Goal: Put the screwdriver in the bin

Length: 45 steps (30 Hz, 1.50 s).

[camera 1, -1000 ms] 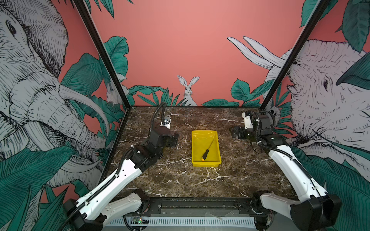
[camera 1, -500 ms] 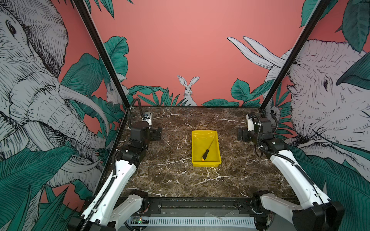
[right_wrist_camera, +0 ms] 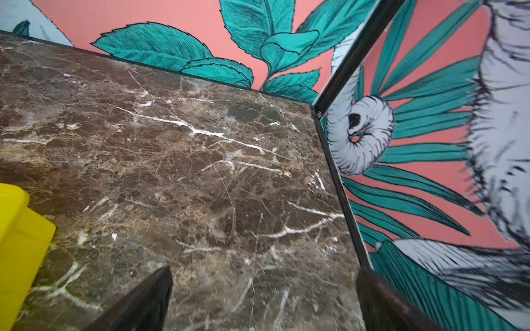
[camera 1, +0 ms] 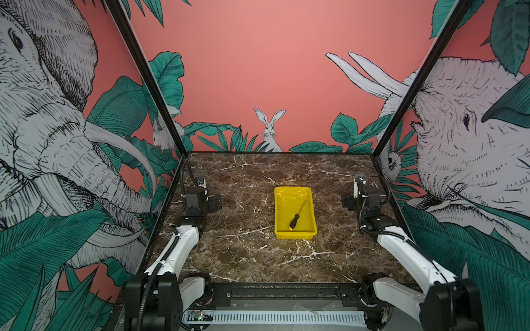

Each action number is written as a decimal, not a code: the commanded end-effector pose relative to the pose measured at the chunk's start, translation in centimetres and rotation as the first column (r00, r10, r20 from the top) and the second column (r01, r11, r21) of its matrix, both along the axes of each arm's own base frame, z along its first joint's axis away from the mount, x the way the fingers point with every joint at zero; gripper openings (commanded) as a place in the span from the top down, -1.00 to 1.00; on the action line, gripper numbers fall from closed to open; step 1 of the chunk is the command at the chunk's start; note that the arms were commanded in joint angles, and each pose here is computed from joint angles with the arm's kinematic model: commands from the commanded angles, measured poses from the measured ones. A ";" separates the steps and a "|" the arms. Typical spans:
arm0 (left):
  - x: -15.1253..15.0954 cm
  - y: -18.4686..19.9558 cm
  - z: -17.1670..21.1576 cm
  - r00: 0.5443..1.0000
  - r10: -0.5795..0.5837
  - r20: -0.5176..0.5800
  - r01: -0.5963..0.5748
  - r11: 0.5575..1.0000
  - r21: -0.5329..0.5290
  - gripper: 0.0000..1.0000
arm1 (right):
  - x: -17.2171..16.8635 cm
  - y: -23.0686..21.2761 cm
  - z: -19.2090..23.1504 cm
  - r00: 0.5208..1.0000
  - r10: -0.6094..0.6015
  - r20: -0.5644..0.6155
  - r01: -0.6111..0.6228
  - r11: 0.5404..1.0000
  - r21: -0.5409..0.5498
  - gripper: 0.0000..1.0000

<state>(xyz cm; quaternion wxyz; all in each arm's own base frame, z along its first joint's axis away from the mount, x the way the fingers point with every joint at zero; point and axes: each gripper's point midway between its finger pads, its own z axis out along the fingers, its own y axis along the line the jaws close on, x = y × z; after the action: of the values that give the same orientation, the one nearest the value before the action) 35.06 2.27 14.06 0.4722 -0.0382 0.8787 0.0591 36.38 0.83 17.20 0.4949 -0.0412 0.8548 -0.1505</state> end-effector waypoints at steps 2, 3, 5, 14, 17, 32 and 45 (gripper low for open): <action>1.2 1.0 1.3 0.992 -0.001 0.123 -0.005 0.999 0.046 -0.99 | 3.4 0.8 0.1 0.994 0.013 0.112 -0.016 1.000 0.027 -0.98; 1.4 0.7 1.0 0.991 -0.021 0.131 0.017 0.999 0.030 -0.99 | 3.8 0.7 -0.5 0.994 0.009 0.112 -0.011 1.000 0.014 -0.98; 1.8 -0.6 0.6 0.984 -0.088 0.154 0.088 0.996 0.004 -0.99 | 4.3 0.2 -1.5 0.993 -0.010 0.119 0.010 1.000 -0.001 -0.98; 4.0 -1.8 -0.7 0.965 -0.151 0.217 0.156 0.988 -0.009 -0.99 | 4.1 -0.7 -6.2 0.996 -0.020 0.092 0.023 0.999 -0.024 -0.99; 4.3 -1.8 -1.1 0.960 -0.165 0.227 0.168 0.986 0.010 -0.99 | 4.3 -1.1 -6.9 0.997 -0.030 0.069 0.030 1.000 -0.006 -0.98; 5.0 -3.4 -3.5 0.935 -0.264 0.238 0.266 0.964 0.024 -0.99 | 3.3 -2.0 -7.7 0.984 0.008 0.178 -0.034 0.989 0.141 -0.98; 5.4 -3.3 -4.5 0.950 -0.226 0.217 0.210 0.973 0.094 -0.99 | 3.1 -2.7 -7.6 0.981 -0.032 0.194 0.004 0.990 0.144 -0.99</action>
<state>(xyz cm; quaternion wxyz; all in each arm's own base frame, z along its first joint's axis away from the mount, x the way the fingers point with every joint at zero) 39.72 -0.81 8.25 0.5611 0.0573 0.8257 0.0120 39.37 -1.65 8.85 0.5628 0.0072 0.8211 -0.0950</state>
